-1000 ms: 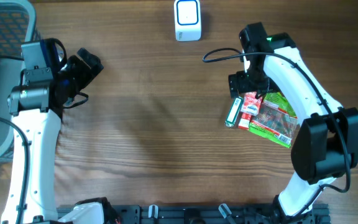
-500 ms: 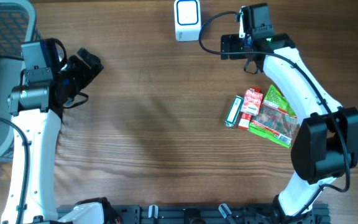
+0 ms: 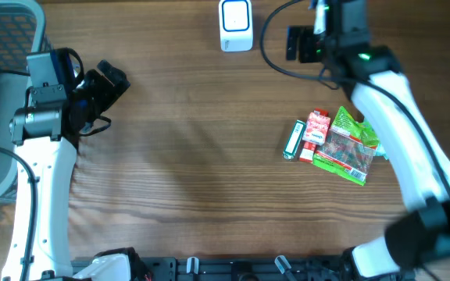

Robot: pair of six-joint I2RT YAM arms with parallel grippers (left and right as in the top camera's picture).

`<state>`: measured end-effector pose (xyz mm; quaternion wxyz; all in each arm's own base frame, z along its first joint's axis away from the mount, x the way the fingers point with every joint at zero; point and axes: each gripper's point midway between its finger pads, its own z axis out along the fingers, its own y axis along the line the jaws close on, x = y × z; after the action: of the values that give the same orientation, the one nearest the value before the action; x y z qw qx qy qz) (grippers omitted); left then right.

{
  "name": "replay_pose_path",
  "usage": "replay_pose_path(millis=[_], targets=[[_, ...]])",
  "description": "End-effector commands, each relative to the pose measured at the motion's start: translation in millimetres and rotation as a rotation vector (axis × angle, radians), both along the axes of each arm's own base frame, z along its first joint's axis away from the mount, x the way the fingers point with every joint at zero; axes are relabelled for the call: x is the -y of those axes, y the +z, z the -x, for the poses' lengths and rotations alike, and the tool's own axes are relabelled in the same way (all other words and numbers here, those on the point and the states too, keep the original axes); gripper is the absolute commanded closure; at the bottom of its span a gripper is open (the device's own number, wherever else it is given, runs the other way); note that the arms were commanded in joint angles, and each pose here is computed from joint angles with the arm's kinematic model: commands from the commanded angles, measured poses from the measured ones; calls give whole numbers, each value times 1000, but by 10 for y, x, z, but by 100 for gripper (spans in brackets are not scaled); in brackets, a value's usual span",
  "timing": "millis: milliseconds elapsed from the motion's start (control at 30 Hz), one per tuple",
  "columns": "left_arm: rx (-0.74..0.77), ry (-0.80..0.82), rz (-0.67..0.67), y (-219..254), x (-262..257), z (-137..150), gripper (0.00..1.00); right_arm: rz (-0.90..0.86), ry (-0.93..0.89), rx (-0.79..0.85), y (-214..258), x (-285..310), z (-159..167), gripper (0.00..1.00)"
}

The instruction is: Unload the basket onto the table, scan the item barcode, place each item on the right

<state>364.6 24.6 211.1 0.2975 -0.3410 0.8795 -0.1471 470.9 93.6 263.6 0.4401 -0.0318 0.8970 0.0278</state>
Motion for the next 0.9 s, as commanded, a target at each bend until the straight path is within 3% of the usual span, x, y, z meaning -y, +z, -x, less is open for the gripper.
replay_pose_path(millis=[0,267,533,667,867], targets=[[12,1,-13,39,-21,6,0,-39,10,159,724,48,284,0],[12,1,-13,39,-21,6,0,-92,10,383,1684,218,987,0],[12,1,-13,39,-21,6,0,-94,-19,579,2343,581,2198,0],[12,1,-13,39,-21,6,0,-90,-19,561,2151,764,2949,0],[12,1,-13,39,-21,6,0,-90,-38,581,1566,885,3349,0]])
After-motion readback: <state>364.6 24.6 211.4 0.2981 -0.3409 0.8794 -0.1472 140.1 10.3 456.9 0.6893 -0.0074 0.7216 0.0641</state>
